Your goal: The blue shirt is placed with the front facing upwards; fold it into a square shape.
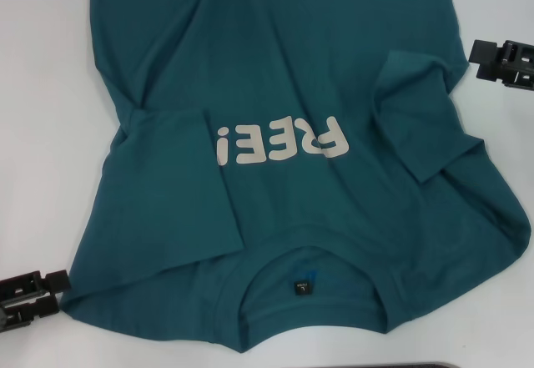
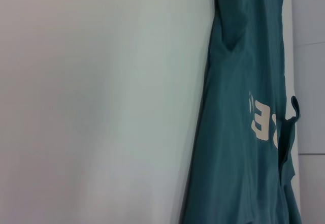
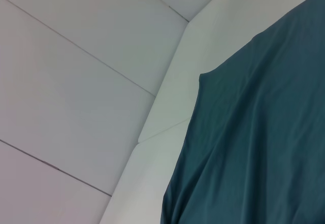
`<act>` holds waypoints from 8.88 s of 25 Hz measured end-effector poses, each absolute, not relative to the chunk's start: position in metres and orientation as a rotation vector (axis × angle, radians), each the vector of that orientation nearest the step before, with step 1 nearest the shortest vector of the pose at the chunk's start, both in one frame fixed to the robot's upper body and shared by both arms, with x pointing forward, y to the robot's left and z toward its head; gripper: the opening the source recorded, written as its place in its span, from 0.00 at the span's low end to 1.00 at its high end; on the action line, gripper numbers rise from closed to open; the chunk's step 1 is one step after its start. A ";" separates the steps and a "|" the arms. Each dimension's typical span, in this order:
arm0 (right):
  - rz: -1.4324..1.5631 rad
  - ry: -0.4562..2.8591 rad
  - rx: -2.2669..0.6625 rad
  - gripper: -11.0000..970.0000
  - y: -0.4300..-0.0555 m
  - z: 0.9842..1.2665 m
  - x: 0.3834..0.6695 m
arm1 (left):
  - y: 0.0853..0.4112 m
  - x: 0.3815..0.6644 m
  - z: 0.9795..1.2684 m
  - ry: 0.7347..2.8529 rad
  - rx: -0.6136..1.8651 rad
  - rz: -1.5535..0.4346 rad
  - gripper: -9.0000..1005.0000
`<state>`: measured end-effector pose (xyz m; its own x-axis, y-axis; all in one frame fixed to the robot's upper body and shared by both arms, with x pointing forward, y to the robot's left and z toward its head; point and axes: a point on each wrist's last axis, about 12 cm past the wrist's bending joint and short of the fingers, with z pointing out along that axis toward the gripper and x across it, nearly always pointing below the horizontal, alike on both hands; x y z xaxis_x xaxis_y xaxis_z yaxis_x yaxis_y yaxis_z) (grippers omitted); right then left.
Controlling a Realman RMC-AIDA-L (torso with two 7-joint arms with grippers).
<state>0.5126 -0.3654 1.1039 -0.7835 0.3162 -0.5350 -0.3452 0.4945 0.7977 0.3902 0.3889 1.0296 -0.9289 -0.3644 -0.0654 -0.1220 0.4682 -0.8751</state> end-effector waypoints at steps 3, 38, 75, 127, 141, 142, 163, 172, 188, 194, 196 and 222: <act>1.316 2.093 -0.024 0.94 -0.366 1.104 0.512 | 0.389 0.391 1.029 2.476 -0.422 -1.444 0.74; 1.330 2.098 -0.018 0.94 -0.364 1.101 0.511 | 0.363 0.412 1.037 2.452 -0.315 -1.577 0.74; 1.334 2.097 0.000 0.94 -0.370 1.100 0.504 | 0.358 0.423 1.046 2.521 -0.285 -1.514 0.66; 1.134 2.657 -0.091 0.94 -0.429 1.092 0.450 | 0.334 0.465 1.069 2.467 -0.067 -1.590 0.01; 1.192 2.661 0.008 0.94 -0.409 1.078 0.456 | 0.334 0.466 1.068 2.465 -0.064 -1.572 0.01; 1.195 2.660 0.020 0.94 -0.409 1.077 0.456 | 0.334 0.466 1.068 2.465 -0.064 -1.570 0.01; 1.218 2.690 0.063 0.93 -0.393 1.069 0.464 | 0.334 0.466 1.067 2.467 -0.067 -1.553 0.01; 1.262 2.681 0.045 0.93 -0.382 1.067 0.471 | 0.334 0.468 1.067 2.463 -0.063 -1.551 0.01; 1.220 2.719 0.101 0.93 -0.393 1.066 0.466 | 0.334 0.469 1.067 2.463 -0.065 -1.547 0.01; 1.243 2.708 0.067 0.93 -0.381 1.063 0.472 | 0.334 0.469 1.067 2.463 -0.064 -1.546 0.01; 1.249 2.705 0.062 0.92 -0.379 1.063 0.473 | 0.334 0.469 1.067 2.464 -0.066 -1.546 0.01; 1.182 2.732 0.083 0.31 -0.392 1.067 0.468 | 0.334 0.469 1.068 2.459 -0.067 -1.548 0.01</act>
<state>0.4681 -0.3923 1.0675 -0.9850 0.1158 -0.1280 -0.0140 0.6856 0.7279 0.4693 0.3337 1.0676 -0.9715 -0.1623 -0.1728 0.0857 0.4395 -0.8942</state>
